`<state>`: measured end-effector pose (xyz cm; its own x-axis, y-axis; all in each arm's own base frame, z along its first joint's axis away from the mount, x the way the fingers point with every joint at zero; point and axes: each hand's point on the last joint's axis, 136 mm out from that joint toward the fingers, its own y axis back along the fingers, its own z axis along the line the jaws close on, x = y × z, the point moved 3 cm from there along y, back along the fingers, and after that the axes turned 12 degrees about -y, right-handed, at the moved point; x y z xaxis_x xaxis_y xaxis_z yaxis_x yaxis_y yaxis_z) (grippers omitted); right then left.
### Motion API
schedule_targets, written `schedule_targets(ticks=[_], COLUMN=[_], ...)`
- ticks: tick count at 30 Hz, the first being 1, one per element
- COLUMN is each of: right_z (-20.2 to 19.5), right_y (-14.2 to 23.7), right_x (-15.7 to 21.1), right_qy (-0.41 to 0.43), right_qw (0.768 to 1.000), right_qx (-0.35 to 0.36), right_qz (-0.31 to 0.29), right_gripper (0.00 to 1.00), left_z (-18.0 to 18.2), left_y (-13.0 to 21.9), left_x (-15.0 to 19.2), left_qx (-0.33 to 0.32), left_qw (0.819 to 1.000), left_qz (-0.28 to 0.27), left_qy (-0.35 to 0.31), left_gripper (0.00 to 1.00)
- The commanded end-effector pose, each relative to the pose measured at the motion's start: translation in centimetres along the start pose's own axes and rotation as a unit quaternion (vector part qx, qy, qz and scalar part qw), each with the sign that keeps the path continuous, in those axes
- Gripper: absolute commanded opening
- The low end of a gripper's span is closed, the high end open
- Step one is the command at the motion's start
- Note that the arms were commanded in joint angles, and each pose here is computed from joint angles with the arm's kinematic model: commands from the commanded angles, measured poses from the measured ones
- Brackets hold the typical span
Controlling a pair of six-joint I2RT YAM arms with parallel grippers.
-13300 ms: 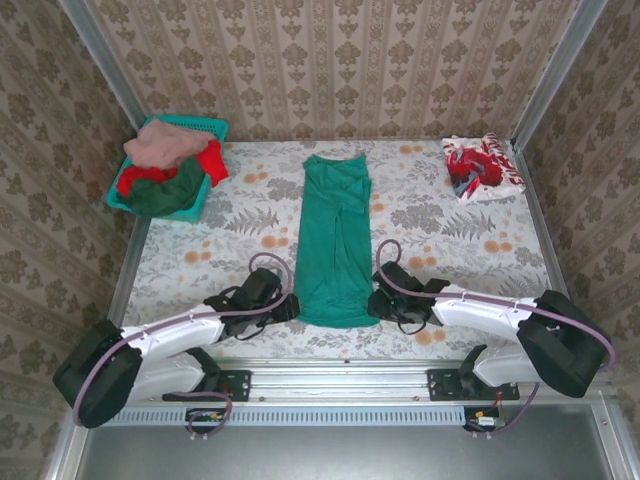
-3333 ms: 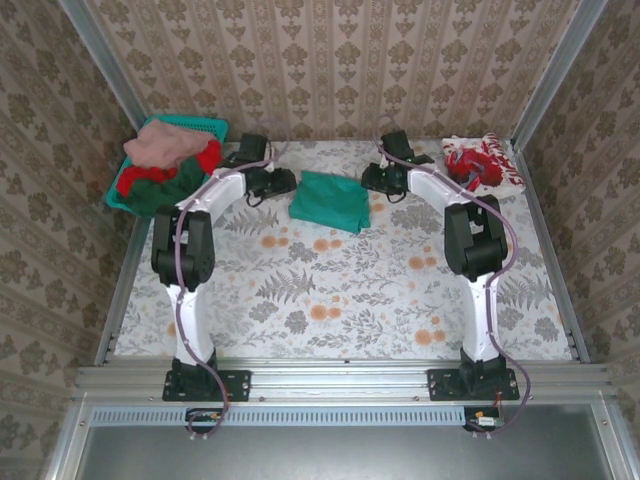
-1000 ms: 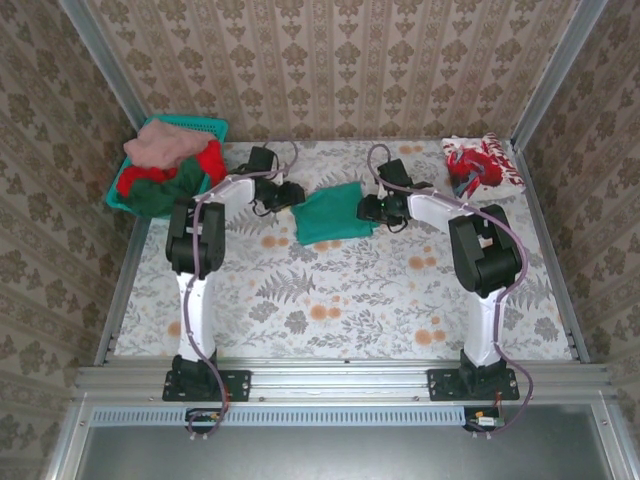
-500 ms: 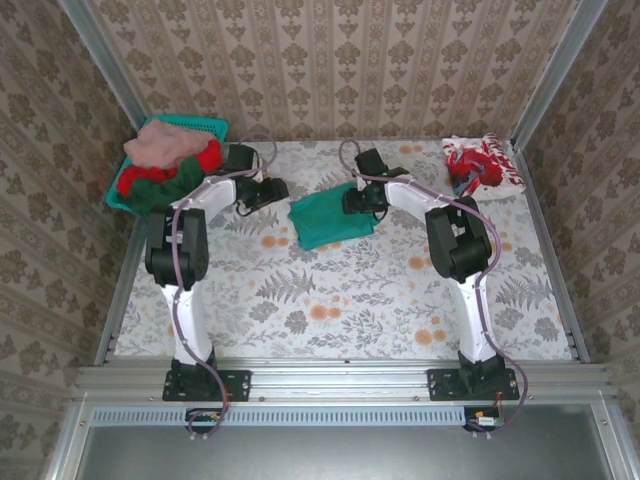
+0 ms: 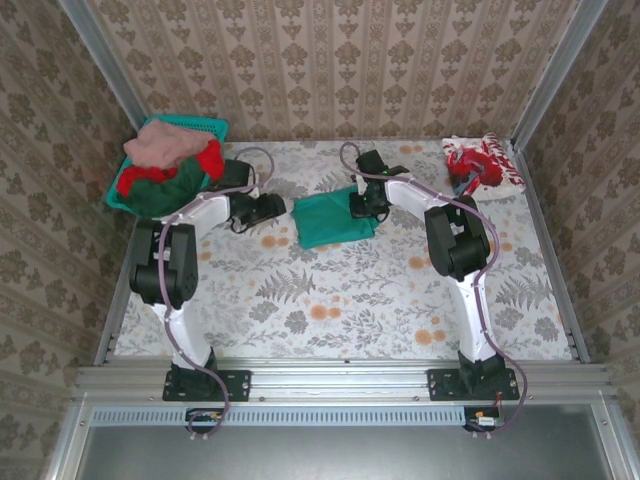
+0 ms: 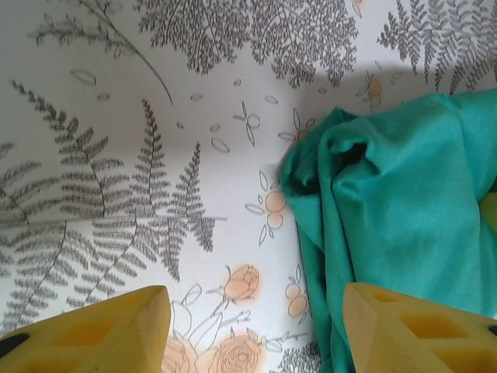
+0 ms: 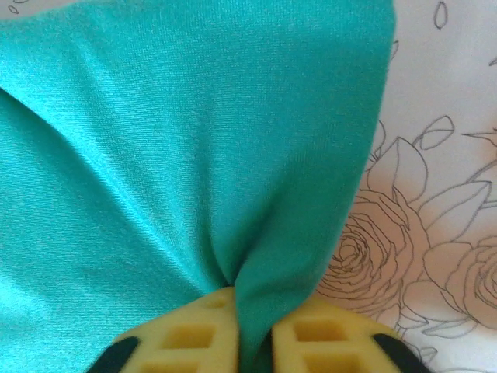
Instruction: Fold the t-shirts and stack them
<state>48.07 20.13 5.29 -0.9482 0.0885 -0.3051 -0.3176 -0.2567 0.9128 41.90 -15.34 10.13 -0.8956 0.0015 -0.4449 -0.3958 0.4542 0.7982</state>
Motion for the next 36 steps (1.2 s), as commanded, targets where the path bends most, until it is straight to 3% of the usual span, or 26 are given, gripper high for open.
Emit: schedule_targets(ticks=[1,5,13,19,24,31,36], right_z=[-2.6,-4.3,-9.6,-12.5,-16.5,-22.1,-26.6], right_y=[1.8,5.4,11.0,15.2,18.3,21.3,21.3], right_x=[2.0,0.0,-4.7,-9.1,-13.5,-17.4,-17.6], right_qy=[0.022,0.056,0.042,0.102,0.085,0.059,0.051], right_qw=[0.996,0.992,0.988,0.964,0.945,0.936,0.933], right_qx=[0.076,0.113,0.143,0.215,0.271,0.288,0.311], right_qz=[0.040,0.012,-0.045,-0.122,-0.163,-0.196,-0.175], right_gripper=[0.09,0.00,0.00,0.00,0.00,0.00,0.00], left_z=[-0.7,-0.1,1.4,2.4,3.0,4.1,4.7], left_y=[2.4,3.3,4.8,5.4,5.4,5.8,6.6], left_x=[-0.7,-0.4,0.3,0.8,1.4,2.3,2.4], left_qx=[0.002,-0.004,-0.014,-0.021,-0.023,-0.033,-0.043], left_qw=[1.000,0.999,0.999,0.999,0.998,0.998,0.998], left_qz=[-0.028,-0.032,-0.042,-0.047,-0.044,-0.039,-0.040], left_qy=[-0.007,-0.004,0.008,0.018,0.026,0.035,0.033], left_gripper=[0.61,0.61,0.61,0.61,0.61,0.61,0.61])
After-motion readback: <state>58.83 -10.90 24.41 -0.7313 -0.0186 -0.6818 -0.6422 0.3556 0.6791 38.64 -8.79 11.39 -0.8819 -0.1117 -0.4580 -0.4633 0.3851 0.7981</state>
